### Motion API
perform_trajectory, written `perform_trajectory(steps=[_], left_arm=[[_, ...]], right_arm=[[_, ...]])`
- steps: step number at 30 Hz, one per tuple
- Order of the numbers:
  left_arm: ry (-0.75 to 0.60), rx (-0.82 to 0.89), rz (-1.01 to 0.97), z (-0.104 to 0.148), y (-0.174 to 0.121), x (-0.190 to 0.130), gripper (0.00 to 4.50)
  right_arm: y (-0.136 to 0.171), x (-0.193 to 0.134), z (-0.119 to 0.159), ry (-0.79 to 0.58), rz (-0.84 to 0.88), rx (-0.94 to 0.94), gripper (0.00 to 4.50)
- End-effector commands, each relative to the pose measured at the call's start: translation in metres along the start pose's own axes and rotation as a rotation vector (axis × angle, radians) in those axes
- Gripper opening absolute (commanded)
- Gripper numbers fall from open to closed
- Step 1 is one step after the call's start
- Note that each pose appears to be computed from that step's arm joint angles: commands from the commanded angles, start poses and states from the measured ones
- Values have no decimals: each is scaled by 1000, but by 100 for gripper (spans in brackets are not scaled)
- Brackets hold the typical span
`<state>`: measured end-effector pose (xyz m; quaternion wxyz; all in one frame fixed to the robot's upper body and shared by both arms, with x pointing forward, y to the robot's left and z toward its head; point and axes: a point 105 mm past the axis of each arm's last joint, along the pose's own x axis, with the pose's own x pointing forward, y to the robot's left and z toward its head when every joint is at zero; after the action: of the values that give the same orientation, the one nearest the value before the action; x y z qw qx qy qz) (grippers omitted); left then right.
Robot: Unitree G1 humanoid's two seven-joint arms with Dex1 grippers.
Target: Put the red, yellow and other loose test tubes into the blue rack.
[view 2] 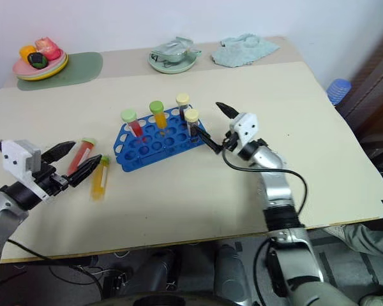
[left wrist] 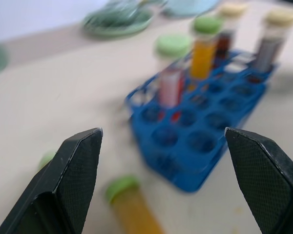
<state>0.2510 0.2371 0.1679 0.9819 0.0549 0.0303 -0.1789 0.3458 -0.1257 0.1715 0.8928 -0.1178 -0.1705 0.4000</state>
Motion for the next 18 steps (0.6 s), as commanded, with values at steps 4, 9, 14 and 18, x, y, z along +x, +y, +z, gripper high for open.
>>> perform_trajectory(steps=[4, 9, 14, 18], left_arm=[[258, -143, 222, -8, 17, -1, 412], [396, -240, 279, -9, 23, 18, 412], [545, -295, 295, -22, 28, 38, 412], [630, -291, 303, -32, 27, 43, 412]], right_arm=[[23, -37, 33, 96, 357, -26, 444], [46, -46, 44, 142, 583, -14, 444], [58, -44, 46, 155, 679, -51, 444], [52, -41, 43, 170, 684, -94, 444]])
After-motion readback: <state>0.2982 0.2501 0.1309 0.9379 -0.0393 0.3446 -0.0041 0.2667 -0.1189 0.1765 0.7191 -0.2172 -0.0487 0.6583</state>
